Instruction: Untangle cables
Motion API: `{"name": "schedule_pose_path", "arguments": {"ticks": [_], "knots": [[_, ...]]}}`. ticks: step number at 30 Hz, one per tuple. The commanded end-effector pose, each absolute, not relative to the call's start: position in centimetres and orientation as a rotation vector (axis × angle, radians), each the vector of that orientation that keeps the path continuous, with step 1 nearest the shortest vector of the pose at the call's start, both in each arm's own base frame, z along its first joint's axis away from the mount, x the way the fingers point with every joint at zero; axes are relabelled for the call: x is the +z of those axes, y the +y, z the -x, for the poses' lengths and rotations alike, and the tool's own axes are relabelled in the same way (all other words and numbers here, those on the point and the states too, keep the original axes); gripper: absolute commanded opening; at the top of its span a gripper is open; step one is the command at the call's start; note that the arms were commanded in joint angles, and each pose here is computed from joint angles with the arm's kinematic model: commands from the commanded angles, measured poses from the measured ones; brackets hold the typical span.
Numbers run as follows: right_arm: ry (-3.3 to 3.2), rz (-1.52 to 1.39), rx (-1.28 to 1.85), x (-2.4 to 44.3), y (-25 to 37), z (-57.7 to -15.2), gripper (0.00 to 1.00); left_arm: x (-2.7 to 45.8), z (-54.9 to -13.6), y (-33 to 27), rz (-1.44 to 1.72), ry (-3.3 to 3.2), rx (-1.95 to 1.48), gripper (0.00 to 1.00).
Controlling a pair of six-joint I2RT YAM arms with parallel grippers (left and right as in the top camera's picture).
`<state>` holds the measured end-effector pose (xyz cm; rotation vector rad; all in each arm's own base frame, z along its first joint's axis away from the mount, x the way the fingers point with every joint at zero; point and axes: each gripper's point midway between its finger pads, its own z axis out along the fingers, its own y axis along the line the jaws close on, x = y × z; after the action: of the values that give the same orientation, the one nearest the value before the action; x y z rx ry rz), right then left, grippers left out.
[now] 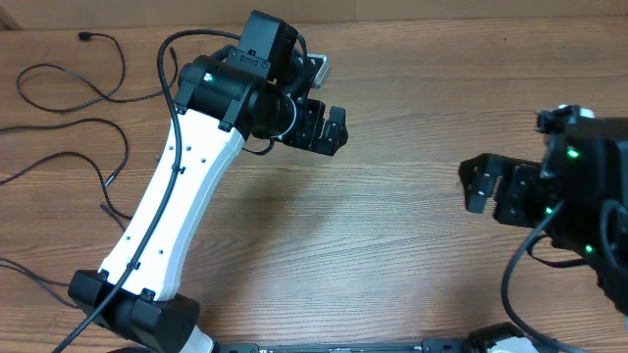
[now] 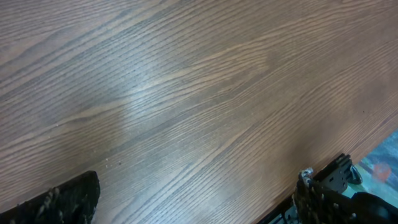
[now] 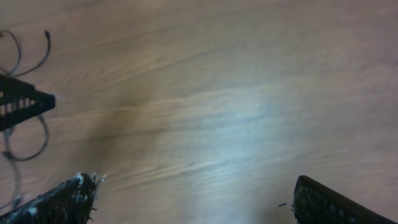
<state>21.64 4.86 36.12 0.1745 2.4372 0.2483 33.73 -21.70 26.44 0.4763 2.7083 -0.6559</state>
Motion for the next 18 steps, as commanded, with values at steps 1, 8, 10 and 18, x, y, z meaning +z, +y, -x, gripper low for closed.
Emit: {"name": "schedule_pose_path", "arguments": {"ticks": [1, 8, 10, 18], "knots": [[2.338, -0.037, 0.240, 36.8, 4.0, -20.2, 1.00, 27.2, -33.5, -21.7, -0.509, 2.677, -0.647, 1.00], [2.112, 0.176, 0.178, 35.7, 3.5, -19.2, 1.00, 27.2, -33.5, -21.7, -0.509, 2.677, -0.647, 1.00], [2.038, 0.271, 0.167, 34.8, 4.1, -19.2, 1.00, 27.2, -33.5, -21.7, -0.509, 2.677, -0.647, 0.99], [1.804, 0.344, 0.128, 29.7, 4.6, -20.2, 1.00, 27.2, -33.5, -21.8, -0.509, 2.677, -0.647, 0.99]]}}
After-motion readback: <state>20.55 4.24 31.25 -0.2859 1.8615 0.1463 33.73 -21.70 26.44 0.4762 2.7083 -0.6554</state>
